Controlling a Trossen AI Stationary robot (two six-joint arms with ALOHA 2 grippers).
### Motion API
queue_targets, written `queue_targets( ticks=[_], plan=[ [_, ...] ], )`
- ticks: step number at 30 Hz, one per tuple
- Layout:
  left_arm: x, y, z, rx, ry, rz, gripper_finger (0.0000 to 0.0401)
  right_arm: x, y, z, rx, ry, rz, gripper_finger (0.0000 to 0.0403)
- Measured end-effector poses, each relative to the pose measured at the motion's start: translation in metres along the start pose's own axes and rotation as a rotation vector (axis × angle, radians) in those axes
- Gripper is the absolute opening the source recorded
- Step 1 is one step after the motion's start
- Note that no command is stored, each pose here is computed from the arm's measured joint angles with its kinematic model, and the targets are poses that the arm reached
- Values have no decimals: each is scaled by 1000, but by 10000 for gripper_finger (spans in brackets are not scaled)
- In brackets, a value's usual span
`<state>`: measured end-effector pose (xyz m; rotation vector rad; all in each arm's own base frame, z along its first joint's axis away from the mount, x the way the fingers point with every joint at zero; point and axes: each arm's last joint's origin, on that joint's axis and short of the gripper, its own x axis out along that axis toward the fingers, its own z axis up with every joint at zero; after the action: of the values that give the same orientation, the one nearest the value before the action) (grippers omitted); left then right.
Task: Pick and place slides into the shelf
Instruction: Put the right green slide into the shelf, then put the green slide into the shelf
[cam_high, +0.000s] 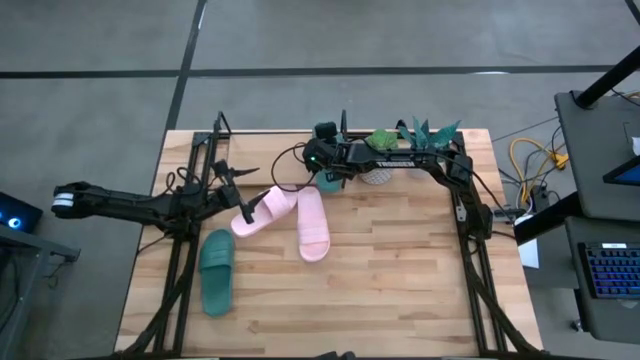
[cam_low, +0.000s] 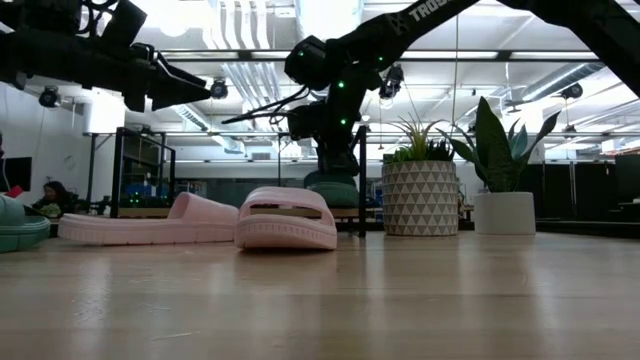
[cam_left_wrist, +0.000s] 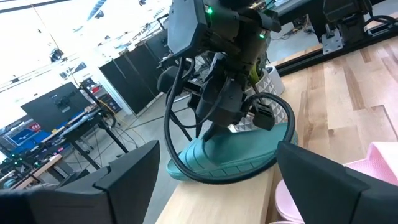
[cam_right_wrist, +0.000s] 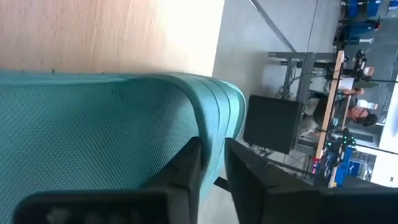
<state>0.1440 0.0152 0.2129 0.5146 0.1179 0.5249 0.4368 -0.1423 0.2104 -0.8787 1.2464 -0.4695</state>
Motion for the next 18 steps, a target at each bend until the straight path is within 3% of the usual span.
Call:
queue_targets(
  ticks=[11,18],
  plan=[
    [0,0,-1,1,1,-1,306,-2,2,1,-16,2,4,185],
    [0,0,-1,2,2,-1,306,-14,1,9,-21,14,-39,207]
  ],
)
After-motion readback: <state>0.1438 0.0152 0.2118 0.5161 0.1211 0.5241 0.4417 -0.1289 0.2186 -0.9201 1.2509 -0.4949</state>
